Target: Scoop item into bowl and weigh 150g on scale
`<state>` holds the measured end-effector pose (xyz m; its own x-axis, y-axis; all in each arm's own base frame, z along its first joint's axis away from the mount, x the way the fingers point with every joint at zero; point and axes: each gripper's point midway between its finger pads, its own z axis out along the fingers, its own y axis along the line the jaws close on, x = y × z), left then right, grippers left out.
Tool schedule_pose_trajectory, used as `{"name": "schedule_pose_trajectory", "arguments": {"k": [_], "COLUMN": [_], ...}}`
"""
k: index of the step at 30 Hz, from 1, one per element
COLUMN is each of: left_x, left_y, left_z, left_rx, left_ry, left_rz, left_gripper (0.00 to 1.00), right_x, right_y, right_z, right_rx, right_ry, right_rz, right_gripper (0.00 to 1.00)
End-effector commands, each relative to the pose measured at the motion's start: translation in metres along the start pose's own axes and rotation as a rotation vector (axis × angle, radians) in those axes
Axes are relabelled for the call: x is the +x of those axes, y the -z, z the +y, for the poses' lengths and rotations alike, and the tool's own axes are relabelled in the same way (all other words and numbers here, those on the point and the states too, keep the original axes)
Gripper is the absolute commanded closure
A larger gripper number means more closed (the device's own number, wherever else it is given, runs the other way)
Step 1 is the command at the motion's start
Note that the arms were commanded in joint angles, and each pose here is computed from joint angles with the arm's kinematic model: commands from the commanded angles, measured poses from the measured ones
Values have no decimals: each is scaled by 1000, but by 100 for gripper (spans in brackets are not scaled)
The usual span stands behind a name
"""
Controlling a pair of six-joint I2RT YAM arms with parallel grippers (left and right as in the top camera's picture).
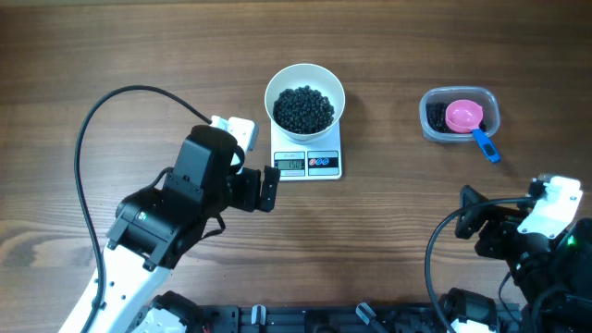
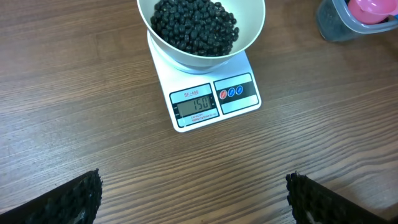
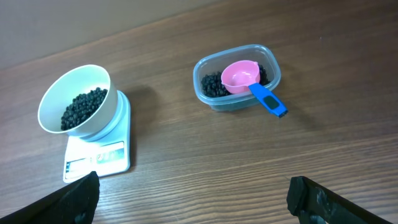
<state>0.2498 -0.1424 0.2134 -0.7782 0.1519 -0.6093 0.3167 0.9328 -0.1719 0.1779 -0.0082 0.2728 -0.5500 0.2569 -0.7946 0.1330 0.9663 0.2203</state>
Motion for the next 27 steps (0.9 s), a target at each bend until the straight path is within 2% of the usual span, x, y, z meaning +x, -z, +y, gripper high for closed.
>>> {"name": "schedule_pose_trajectory", "arguments": {"k": [1, 13, 18, 22, 27], "left_x": [0, 0, 0, 0, 0], "left_y": [1, 1, 1, 1, 1], "left_z": [-2, -2, -2, -2, -2], "left_rx": [7, 7, 7, 7, 7], "left_ry": [-18, -18, -18, -18, -18], "left_rz": [-2, -2, -2, -2, -2], "left_gripper": [0, 0, 0, 0, 0], "right_x": [-4, -1, 1, 3, -28], "right_y": [4, 4, -1, -2, -5], "right_z": [3, 6, 0, 10, -10], "right_rx": [-12, -25, 31, -8, 122], "right_ry": [-18, -2, 71, 125, 123], "right_rz": [-15, -6, -1, 5, -131], "right_gripper": [0, 0, 0, 0, 0]}}
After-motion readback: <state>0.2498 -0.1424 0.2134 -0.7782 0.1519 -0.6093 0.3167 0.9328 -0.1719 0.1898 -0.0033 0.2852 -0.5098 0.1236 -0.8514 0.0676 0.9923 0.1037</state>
